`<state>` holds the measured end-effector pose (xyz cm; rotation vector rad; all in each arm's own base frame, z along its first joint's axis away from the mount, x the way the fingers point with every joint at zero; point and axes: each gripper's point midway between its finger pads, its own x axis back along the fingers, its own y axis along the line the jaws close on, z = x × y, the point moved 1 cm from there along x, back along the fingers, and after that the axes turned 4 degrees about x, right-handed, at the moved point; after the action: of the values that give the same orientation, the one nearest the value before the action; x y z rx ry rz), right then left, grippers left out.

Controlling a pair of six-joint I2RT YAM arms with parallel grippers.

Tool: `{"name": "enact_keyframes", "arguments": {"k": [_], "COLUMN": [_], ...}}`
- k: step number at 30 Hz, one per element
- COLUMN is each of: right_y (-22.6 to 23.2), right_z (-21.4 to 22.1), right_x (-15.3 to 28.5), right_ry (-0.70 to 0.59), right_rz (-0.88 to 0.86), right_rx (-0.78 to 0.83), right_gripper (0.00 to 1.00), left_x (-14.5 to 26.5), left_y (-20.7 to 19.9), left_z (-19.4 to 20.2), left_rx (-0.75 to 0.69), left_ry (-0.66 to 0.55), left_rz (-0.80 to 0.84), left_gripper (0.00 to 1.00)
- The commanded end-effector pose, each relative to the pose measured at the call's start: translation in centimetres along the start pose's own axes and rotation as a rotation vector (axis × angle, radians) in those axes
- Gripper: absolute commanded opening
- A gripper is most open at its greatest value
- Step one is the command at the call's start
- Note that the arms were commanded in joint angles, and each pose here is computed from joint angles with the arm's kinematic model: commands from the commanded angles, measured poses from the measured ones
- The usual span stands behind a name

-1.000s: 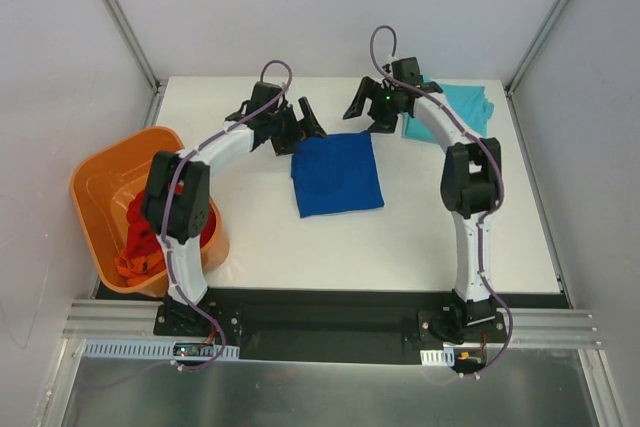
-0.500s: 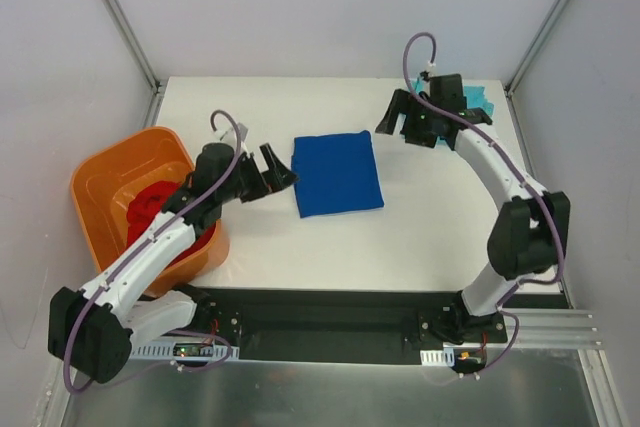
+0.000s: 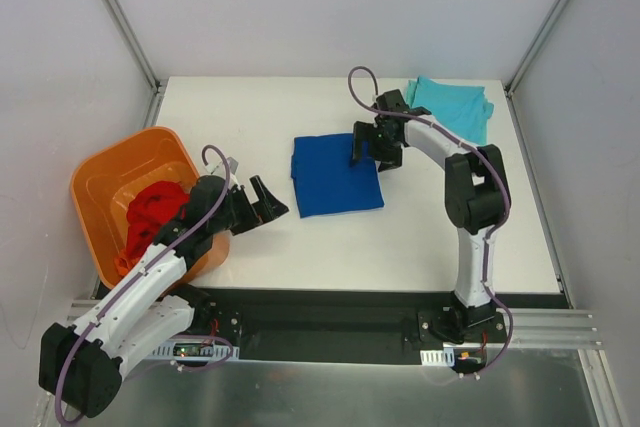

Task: Fold and stack the t-shirts
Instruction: Put the neatly folded tshirt into the corner of the board with the right arm

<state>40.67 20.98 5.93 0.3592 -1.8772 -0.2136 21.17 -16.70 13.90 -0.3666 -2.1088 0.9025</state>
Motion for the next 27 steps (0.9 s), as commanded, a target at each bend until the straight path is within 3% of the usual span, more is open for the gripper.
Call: {"name": "enact_keyframes", "arguments": {"k": [1,11,14,17,19,21,27], "right_y": [-0.3,0.2,0.7,1.0,1.1,0.2,-3.5], "right_z": [-0.6,3.0,3.4,3.0,2.0,0.6,-6.1], "right_x": [-0.8,-3.8,-4.7,-4.9,-4.4,-3.3,3.0], "right_ry": [0.01,0.132,0.159,0.154,0.124,0.081,-0.124], "right_rz": [0.075,0.134,0.118,0.108,0.114,0.181,0.52], "right_rx": [0.032,0.077,0.085,0.115,0.144,0.213,0.436], "right_gripper": [0.93,0.7,0.54,0.25,0.18,0.04,0.01], "left_x": [-0.2,-0.5,-0.4,-0.4,-0.4,-0.4,-0.4], "left_y": [0.5,1.0,0.8,0.7,0.8,0.9,1.1], "left_z": [0.4,0.9,0.7,0.6,0.5,0.4,0.0], "left_rx": [0.021,0.035,0.031,0.029,0.028,0.029,0.015], "left_ry": [0.01,0.032,0.025,0.02,0.014,0.011,0.003], "left_rz": [-0.02,-0.033,-0.029,-0.027,-0.032,-0.04,-0.071], "left_gripper": [0.99,0.99,0.99,0.99,0.99,0.99,1.0]}}
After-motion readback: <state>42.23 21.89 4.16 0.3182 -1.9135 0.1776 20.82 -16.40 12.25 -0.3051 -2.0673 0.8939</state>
